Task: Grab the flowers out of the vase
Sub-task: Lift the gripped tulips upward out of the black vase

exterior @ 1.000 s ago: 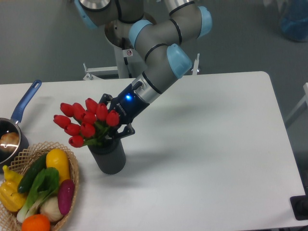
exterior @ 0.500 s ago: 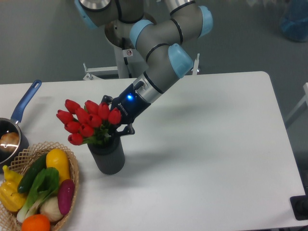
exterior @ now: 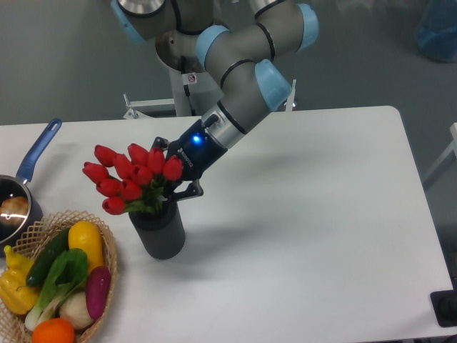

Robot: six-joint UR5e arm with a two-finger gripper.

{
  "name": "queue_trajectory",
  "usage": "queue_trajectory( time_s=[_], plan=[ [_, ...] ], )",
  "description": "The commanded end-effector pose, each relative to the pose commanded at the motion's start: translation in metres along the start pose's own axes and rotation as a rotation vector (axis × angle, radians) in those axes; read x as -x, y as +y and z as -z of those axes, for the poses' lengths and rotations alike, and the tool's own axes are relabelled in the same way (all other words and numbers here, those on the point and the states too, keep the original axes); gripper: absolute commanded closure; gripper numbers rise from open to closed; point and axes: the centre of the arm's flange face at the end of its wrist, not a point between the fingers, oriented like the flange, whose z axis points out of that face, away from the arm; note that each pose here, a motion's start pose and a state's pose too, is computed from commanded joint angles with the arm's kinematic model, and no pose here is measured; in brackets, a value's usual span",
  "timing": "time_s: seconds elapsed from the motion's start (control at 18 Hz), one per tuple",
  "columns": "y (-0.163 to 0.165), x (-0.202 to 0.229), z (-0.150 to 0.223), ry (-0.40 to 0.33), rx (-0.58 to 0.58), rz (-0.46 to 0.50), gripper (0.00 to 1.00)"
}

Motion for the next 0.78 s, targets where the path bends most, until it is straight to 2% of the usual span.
queue_trajectory(
  time_s=[0.28,0.56,0.78],
  plan=[
    [-0.010,-0.001,0.012,-0.015,-0.050,0.017,0.65],
    [-0.027,-0.001,0.037,-0.038,-0.146,0.107,0.65],
    [-0.033,-0.002,0.043,-0.043,-0.166,0.111,0.65]
  ],
)
